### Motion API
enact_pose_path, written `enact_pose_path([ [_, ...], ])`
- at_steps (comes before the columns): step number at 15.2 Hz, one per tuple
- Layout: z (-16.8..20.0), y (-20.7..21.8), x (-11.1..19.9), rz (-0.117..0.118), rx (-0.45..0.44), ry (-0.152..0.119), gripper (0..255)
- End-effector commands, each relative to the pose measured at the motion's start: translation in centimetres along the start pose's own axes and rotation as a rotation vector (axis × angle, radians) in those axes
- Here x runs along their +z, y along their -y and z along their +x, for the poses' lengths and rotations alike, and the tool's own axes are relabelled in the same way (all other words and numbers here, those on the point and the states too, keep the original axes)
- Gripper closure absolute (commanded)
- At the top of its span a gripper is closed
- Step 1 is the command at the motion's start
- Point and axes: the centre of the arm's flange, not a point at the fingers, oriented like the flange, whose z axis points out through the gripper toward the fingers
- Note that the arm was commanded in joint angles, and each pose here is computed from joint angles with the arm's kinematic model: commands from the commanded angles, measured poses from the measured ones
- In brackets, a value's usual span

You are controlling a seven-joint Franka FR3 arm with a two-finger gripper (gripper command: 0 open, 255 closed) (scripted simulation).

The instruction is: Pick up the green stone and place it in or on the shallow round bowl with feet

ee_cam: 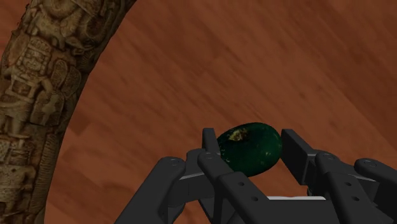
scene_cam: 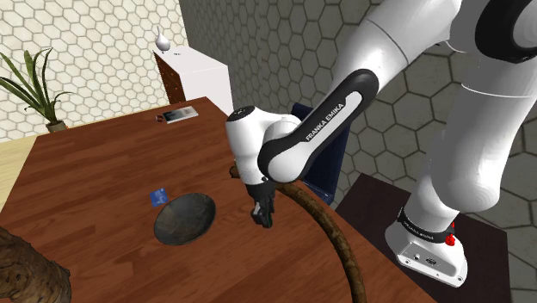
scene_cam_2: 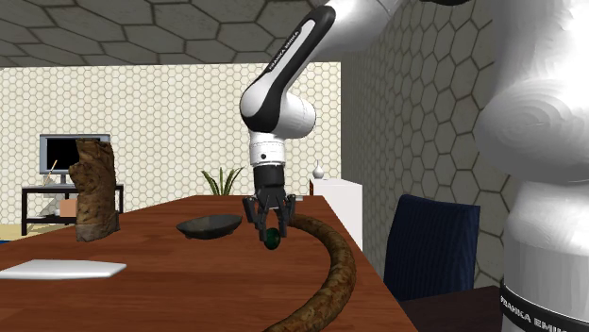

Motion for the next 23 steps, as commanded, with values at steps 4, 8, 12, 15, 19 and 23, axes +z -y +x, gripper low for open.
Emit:
enact_pose_path([
  [4, -0.4, 0.0, -2.6, 0.0, 0.0, 0.0, 255],
  [8, -0.7, 0.0, -4.7, 0.0, 0.0, 0.0, 255],
  [12, -1.1, 0.1, -6.7, 0.0, 0.0, 0.0, 255],
  [15, -1.3, 0.1, -8.3, 0.0, 0.0, 0.0, 255],
  [19, -1.7, 0.1, -10.2, 0.0, 0.0, 0.0, 255],
  [23, 3.3, 1.4, -11.3, 0.0, 0.0, 0.0, 255],
])
